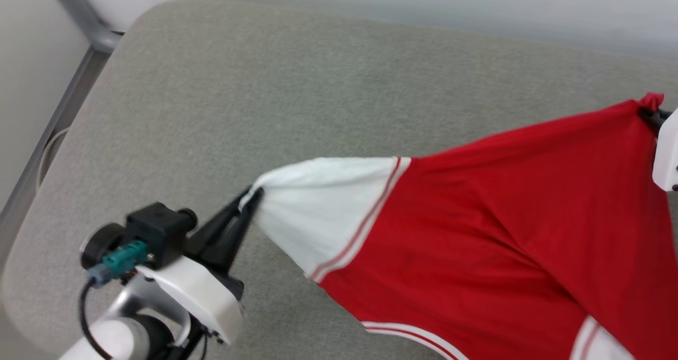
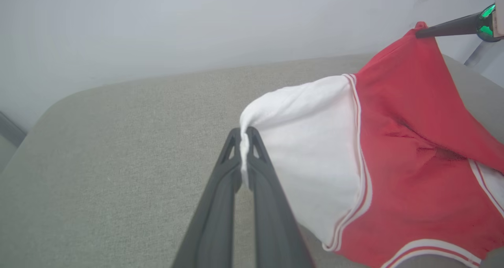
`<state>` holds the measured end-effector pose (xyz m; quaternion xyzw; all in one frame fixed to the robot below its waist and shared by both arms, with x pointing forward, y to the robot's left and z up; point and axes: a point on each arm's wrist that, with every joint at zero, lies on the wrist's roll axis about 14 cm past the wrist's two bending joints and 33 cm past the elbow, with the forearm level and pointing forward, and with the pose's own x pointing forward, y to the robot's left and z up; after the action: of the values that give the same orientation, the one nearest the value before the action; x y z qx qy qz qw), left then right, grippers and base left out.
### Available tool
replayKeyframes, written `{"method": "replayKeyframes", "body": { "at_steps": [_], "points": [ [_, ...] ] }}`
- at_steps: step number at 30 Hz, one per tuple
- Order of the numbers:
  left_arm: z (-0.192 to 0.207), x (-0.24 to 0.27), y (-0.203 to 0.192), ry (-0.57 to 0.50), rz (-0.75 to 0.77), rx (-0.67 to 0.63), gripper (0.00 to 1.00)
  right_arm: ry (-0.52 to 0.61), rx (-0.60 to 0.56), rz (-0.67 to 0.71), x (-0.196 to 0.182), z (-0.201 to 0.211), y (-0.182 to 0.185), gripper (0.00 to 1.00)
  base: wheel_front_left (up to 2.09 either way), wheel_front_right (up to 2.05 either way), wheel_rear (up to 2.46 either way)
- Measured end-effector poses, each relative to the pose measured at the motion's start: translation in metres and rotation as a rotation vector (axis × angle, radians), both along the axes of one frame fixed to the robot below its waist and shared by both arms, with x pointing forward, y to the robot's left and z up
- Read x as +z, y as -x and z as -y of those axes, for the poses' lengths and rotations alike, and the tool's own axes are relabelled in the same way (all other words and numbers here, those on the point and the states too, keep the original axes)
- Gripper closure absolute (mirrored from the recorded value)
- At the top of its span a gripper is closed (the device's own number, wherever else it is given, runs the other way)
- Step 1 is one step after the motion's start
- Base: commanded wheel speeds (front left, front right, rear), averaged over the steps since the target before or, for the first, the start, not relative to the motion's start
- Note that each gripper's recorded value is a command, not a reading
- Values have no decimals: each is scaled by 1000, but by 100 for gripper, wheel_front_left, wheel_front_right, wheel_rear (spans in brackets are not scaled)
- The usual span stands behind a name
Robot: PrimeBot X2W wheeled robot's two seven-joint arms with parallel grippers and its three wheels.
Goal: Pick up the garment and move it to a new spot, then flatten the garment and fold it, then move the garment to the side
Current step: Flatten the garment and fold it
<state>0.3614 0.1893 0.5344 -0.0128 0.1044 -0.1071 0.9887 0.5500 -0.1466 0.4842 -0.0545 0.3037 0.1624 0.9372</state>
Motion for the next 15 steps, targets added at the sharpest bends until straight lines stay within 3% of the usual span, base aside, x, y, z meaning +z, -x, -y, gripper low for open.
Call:
{"method": "replayKeyframes", "body": {
  "at_steps": [15],
  "points": [
    [6,145,-41,-7,522,5,100,-26,-104,431,140,69,37,100,0,0,0]
  ]
}}
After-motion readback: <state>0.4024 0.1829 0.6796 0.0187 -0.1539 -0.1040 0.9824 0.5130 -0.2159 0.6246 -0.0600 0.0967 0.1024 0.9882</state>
